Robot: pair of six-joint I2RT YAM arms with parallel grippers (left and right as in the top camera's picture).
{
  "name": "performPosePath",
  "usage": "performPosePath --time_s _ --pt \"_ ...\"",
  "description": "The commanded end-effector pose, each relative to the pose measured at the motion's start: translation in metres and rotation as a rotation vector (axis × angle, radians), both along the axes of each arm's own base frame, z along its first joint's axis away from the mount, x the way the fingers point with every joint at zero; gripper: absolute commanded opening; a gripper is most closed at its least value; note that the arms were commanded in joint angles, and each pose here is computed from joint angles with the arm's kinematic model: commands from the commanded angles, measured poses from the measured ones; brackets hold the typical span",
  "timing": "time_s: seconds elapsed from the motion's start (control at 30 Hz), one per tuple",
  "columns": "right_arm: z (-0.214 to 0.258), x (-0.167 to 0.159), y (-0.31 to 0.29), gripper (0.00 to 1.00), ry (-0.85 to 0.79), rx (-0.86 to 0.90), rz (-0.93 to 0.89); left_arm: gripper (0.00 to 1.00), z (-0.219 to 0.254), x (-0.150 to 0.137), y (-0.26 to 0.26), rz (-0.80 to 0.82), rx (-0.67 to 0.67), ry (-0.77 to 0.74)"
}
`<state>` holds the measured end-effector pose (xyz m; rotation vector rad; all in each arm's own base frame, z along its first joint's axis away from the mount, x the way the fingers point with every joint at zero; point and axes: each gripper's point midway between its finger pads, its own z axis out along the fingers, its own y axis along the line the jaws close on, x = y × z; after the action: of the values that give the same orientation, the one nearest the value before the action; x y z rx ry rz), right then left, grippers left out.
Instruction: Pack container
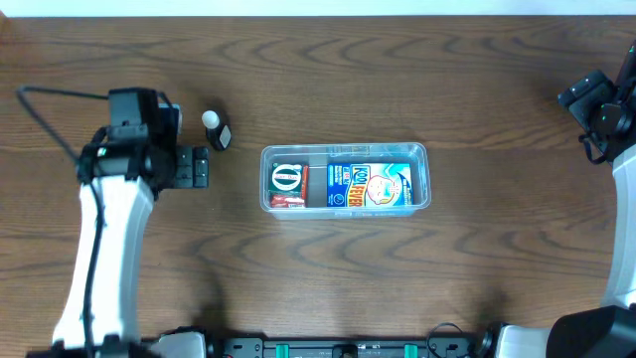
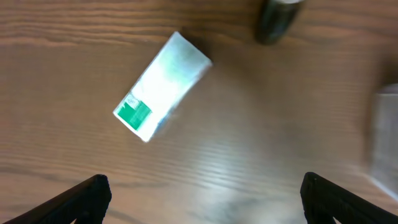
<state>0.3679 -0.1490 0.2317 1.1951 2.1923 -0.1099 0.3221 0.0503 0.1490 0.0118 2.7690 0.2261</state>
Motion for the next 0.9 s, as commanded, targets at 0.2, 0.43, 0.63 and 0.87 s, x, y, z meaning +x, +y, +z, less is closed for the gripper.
performPosePath --time_s 0.2,0.43,0.63,0.87 --pt "-0.001 0.000 -0.002 0.99 0.004 -0.005 -0.003 0.98 -0.038 0.036 0.033 -0.172 0.167 0.081" --pt "-0.001 0.000 -0.002 0.99 0.004 -0.005 -0.003 0.98 -0.038 0.042 0.074 -0.090 0.138 0.020" --pt "-0.001 0.000 -0.002 0.99 0.004 -0.005 -0.003 0.98 -0.046 0.036 0.073 -0.167 -0.006 -0.005" --pt "-0.001 0.000 -0.002 0.99 0.004 -0.005 -0.003 0.98 -0.061 0.036 0.062 -0.279 -0.050 0.022"
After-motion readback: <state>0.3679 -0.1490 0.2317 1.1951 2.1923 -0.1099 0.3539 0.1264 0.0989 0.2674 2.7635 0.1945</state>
